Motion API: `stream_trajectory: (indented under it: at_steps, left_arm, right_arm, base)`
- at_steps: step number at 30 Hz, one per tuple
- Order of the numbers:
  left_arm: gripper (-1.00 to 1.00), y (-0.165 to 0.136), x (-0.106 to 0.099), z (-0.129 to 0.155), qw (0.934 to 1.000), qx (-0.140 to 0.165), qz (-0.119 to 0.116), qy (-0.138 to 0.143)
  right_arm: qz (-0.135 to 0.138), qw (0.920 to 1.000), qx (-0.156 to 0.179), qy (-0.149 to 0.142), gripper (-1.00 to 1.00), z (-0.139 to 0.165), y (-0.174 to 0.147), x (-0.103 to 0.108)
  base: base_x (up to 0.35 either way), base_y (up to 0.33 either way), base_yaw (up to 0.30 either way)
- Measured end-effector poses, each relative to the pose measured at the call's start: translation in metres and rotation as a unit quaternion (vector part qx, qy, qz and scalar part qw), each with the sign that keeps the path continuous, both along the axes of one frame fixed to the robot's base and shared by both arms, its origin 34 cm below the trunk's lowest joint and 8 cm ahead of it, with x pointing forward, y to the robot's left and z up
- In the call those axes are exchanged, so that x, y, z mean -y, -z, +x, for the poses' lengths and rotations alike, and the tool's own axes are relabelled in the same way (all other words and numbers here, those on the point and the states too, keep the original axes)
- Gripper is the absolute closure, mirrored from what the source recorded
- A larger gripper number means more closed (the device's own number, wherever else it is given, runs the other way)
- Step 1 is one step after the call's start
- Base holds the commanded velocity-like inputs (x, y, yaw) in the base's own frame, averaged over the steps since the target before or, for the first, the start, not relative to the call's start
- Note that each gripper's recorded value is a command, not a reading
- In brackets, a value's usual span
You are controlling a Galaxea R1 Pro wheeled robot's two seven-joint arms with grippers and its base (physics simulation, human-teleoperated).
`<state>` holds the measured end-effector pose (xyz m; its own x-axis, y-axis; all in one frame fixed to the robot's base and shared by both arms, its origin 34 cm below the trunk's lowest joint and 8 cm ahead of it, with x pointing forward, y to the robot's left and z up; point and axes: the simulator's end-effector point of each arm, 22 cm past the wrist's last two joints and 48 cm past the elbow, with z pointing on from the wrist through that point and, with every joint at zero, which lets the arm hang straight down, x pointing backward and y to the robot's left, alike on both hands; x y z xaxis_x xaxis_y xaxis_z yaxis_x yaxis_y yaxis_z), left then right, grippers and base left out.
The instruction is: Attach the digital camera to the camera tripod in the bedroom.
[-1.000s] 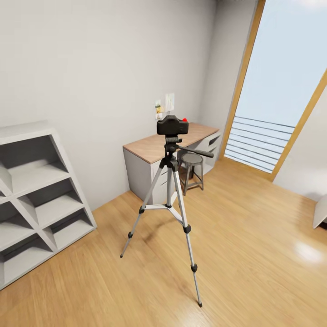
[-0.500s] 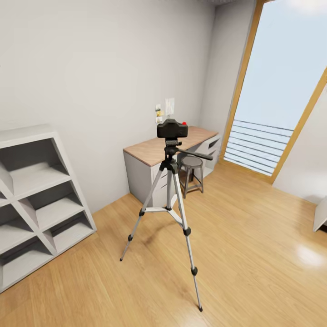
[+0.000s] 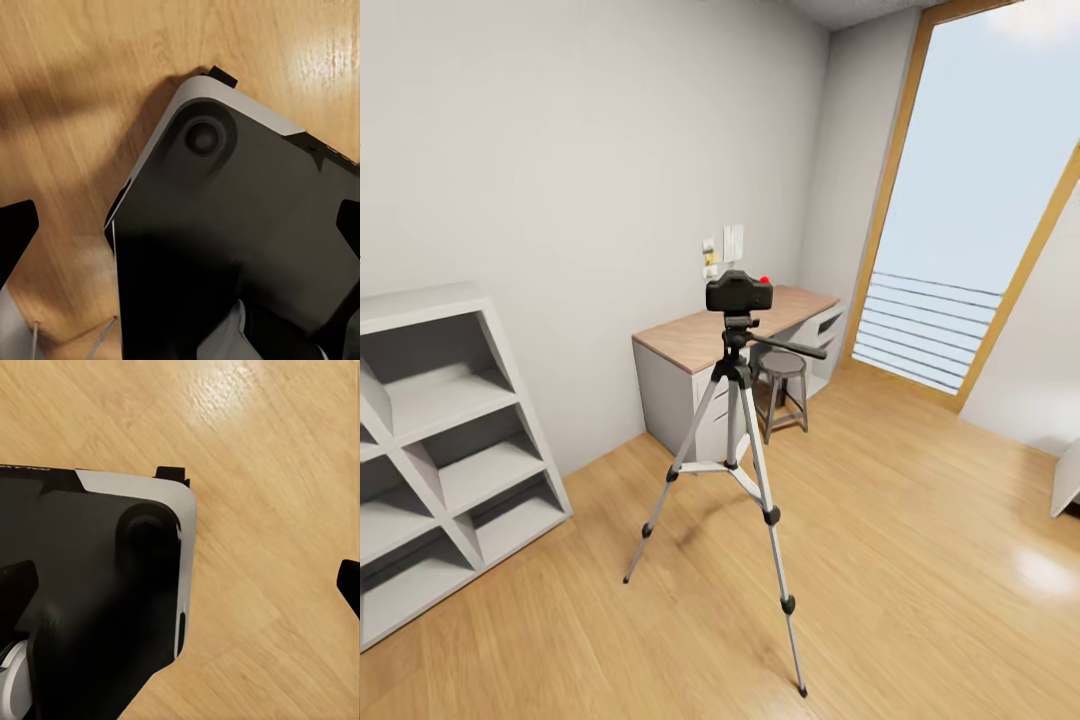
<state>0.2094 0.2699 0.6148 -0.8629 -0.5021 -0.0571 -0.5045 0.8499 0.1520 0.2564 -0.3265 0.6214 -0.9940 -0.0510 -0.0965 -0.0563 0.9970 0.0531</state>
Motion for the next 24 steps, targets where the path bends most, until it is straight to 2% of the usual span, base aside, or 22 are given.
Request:
stream_trajectory:
  at_steps: [24]
  left_arm:
    - [-1.00, -0.004, 0.001, 0.015, 0.9998, 0.020, -0.002, 0.001]
  right_arm:
    - [-0.003, 0.9997, 0.023, 0.000, -1.00, 0.016, -0.006, 0.000]
  base:
    - [0.000, 0.000, 0.000]
